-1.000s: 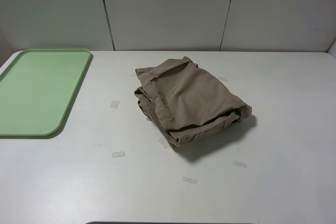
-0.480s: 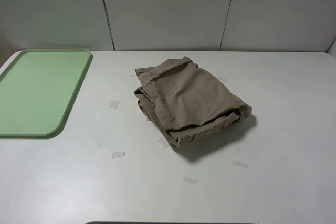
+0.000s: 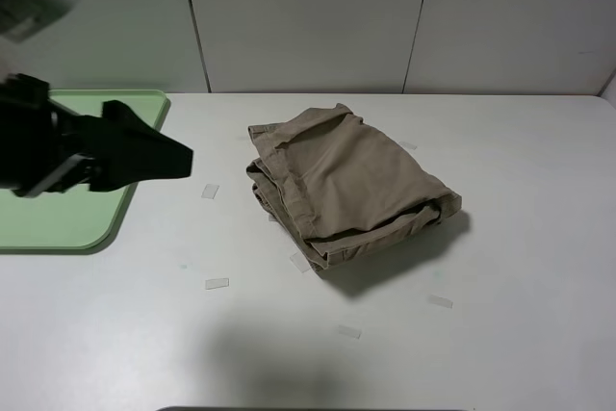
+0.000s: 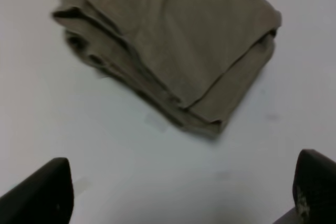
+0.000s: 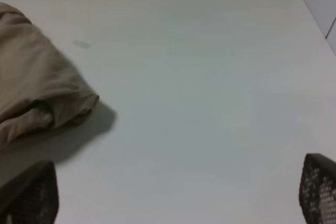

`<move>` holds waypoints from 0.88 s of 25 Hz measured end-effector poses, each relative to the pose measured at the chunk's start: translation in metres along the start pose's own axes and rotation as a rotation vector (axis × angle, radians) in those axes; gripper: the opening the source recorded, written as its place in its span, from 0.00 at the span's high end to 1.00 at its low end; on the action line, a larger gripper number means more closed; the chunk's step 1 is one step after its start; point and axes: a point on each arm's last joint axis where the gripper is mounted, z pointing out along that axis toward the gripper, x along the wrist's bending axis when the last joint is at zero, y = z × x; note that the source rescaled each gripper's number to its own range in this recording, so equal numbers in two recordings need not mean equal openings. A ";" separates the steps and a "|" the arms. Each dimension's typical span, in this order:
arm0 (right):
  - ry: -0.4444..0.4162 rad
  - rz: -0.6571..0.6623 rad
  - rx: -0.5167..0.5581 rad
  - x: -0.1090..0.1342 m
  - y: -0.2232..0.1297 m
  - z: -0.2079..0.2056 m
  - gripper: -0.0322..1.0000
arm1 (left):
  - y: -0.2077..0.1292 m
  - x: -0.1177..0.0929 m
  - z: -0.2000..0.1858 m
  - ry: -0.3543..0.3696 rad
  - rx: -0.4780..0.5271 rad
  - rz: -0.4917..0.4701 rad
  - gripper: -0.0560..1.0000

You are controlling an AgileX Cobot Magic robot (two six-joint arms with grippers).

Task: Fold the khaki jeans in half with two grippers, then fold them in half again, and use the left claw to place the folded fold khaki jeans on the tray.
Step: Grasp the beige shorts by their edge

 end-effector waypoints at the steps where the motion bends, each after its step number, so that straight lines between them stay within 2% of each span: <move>1: 0.000 0.000 0.000 0.000 0.000 0.000 0.00 | 0.002 0.000 0.009 -0.017 0.007 -0.010 0.13; 5: 0.000 0.000 0.000 0.000 0.000 0.000 0.00 | 0.004 0.003 0.039 -0.068 0.037 -0.033 0.13; 7: 0.000 0.000 0.000 0.000 0.000 0.000 0.00 | 0.003 0.010 0.053 -0.069 0.067 -0.057 0.13; 14: 0.000 0.000 0.000 0.000 0.000 0.000 0.00 | -0.004 0.048 0.092 0.008 0.156 -0.209 0.13; 22: 0.000 0.000 0.000 0.000 0.000 0.000 0.00 | -0.009 0.065 0.125 -0.005 0.159 -0.302 0.13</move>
